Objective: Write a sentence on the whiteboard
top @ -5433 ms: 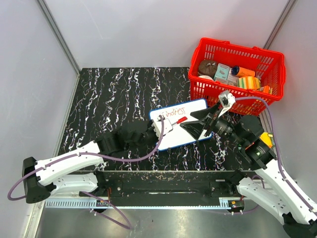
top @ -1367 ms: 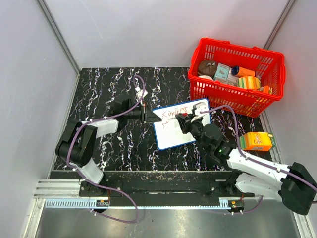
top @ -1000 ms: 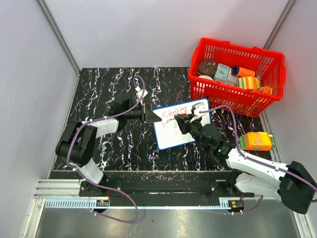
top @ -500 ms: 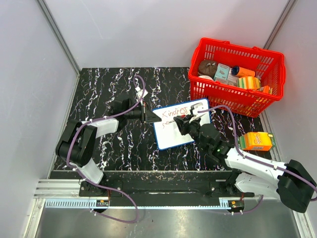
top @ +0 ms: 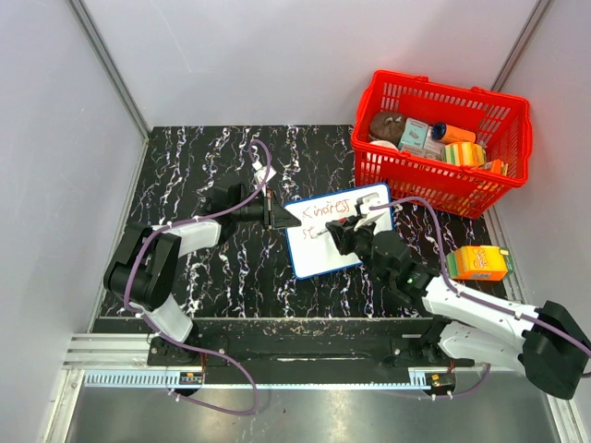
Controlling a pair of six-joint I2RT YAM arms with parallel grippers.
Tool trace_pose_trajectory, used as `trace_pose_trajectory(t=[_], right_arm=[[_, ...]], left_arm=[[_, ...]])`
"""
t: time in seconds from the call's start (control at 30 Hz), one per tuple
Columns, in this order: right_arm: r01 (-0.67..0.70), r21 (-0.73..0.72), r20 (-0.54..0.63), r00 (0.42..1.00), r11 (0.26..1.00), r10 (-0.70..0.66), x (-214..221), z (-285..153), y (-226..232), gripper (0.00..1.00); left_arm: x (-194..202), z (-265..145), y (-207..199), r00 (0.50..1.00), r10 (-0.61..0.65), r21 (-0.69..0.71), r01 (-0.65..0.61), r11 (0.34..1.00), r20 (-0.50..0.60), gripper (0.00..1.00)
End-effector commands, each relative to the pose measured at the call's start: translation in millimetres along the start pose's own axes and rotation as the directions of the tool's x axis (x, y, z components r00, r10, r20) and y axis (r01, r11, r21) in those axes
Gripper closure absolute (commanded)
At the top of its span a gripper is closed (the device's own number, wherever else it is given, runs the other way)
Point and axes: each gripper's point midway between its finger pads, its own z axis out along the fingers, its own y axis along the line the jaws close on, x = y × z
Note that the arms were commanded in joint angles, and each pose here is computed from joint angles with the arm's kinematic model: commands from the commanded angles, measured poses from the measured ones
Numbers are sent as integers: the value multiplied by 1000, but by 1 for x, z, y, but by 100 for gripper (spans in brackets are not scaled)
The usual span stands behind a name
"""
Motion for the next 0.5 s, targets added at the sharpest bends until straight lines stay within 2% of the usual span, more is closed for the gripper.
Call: trace_pose_trajectory(t=[0.0, 0.1, 0.47], right_arm=[[3, 94, -19, 1000, 996, -1, 9, -6, -18, 100], [-5, 130, 8, 1000, 992, 4, 1, -7, -24, 100], [-60, 79, 152, 987, 995, 48, -45, -12, -12, 100]], left_arm=[[-4, -2, 39, 992, 127, -162, -123, 979, 16, 100], [-3, -3, 40, 992, 126, -164, -122, 979, 14, 100], [-3, -3, 41, 992, 126, -168, -122, 978, 11, 100]])
